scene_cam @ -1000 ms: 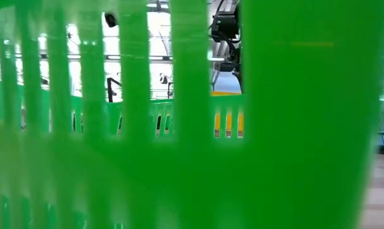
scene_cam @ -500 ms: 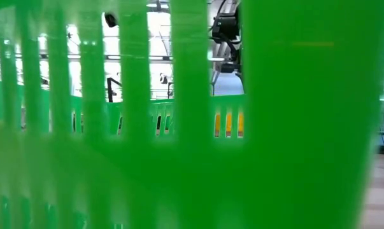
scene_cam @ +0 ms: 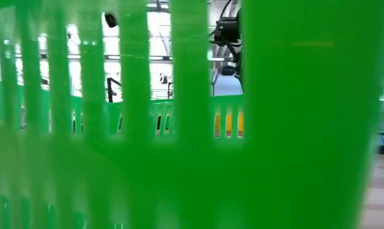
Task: Stack baskets on shelf by color
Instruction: Stack the yellow bin on top of the yellow bin
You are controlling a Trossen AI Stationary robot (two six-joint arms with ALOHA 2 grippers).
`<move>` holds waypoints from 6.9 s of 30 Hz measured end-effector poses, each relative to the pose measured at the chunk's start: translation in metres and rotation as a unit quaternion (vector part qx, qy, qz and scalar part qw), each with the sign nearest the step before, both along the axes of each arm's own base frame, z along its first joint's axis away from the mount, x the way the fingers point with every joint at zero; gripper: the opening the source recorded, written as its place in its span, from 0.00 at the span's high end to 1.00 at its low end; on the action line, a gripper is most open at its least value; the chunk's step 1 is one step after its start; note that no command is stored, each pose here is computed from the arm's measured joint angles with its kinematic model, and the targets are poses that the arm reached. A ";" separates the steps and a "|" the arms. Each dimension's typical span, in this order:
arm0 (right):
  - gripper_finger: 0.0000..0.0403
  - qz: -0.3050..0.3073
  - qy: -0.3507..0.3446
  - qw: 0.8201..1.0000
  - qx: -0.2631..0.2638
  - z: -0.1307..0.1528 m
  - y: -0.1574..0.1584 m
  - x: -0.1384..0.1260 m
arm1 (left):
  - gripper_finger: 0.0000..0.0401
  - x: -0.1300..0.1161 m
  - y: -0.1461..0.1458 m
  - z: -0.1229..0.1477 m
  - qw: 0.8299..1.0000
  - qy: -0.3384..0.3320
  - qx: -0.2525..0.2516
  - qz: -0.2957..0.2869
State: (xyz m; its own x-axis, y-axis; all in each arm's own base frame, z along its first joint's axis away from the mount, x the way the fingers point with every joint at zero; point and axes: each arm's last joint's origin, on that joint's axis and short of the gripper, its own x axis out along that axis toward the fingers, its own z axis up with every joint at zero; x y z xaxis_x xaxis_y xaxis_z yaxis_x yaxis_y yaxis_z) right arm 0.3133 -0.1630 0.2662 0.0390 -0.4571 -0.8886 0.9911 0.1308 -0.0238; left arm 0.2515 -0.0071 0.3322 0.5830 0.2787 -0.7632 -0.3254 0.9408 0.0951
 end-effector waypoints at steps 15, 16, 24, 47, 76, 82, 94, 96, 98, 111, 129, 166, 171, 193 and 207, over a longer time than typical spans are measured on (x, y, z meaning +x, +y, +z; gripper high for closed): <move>0.83 0.152 -0.073 0.983 -0.067 0.098 0.028 0.024 | 1.00 -0.013 0.002 -0.007 0.996 0.061 0.003 0.061; 0.83 0.173 -0.075 0.979 -0.071 0.109 0.037 0.025 | 1.00 -0.018 0.003 -0.010 0.994 0.080 0.001 0.080; 0.86 0.290 -0.034 0.954 -0.068 0.175 0.116 -0.004 | 1.00 -0.057 -0.017 -0.017 0.956 0.180 -0.007 0.232; 0.86 0.423 -0.082 0.896 -0.108 0.210 0.198 -0.046 | 1.00 -0.137 -0.150 -0.074 0.840 0.123 -0.228 0.476; 0.86 0.509 -0.203 0.827 -0.125 0.226 0.198 -0.021 | 1.00 -0.135 -0.207 -0.107 0.807 0.194 -0.324 0.453; 0.86 0.548 -0.163 0.807 -0.151 0.224 0.194 -0.022 | 1.00 -0.127 -0.198 -0.098 0.788 0.208 -0.307 0.491; 0.86 0.602 -0.074 0.774 -0.180 0.219 0.178 -0.025 | 0.87 -0.115 -0.194 -0.104 0.768 0.232 -0.333 0.496; 0.86 0.608 -0.063 0.770 -0.181 0.218 0.177 -0.026 | 0.82 -0.116 -0.194 -0.104 0.759 0.248 -0.330 0.504; 0.86 0.613 -0.056 0.767 -0.183 0.218 0.176 -0.026 | 0.78 -0.117 -0.194 -0.104 0.751 0.258 -0.328 0.512; 0.86 0.620 -0.039 0.763 -0.180 0.216 0.173 -0.028 | 0.68 -0.100 -0.195 -0.130 0.755 0.236 -0.289 0.539; 0.86 0.613 -0.045 0.769 -0.174 0.216 0.174 -0.028 | 0.68 -0.089 -0.205 -0.149 0.751 0.240 -0.290 0.542; 0.99 0.440 -0.037 0.859 -0.258 0.219 0.230 -0.064 | 1.00 -0.052 -0.109 -0.060 0.883 -0.239 -0.217 0.340; 1.00 0.415 -0.075 0.871 -0.252 0.214 0.250 -0.062 | 1.00 -0.025 -0.071 -0.016 0.917 -0.265 -0.161 0.252; 1.00 0.373 -0.212 0.828 -0.362 0.250 0.281 -0.142 | 1.00 0.075 0.038 -0.037 0.938 -0.249 -0.234 0.063; 1.00 0.414 -0.208 0.803 -0.375 0.276 0.231 -0.198 | 1.00 0.135 0.102 -0.009 0.889 -0.375 -0.197 0.174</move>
State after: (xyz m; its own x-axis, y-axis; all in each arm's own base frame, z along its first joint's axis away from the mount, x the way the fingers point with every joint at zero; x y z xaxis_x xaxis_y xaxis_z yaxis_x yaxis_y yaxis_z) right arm 0.1149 0.0675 0.5426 0.8271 -0.5226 -0.2069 0.5150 0.8521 -0.0933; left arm 0.3870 0.0953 0.3229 0.9001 0.3388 -0.2741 -0.4356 0.6826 -0.5868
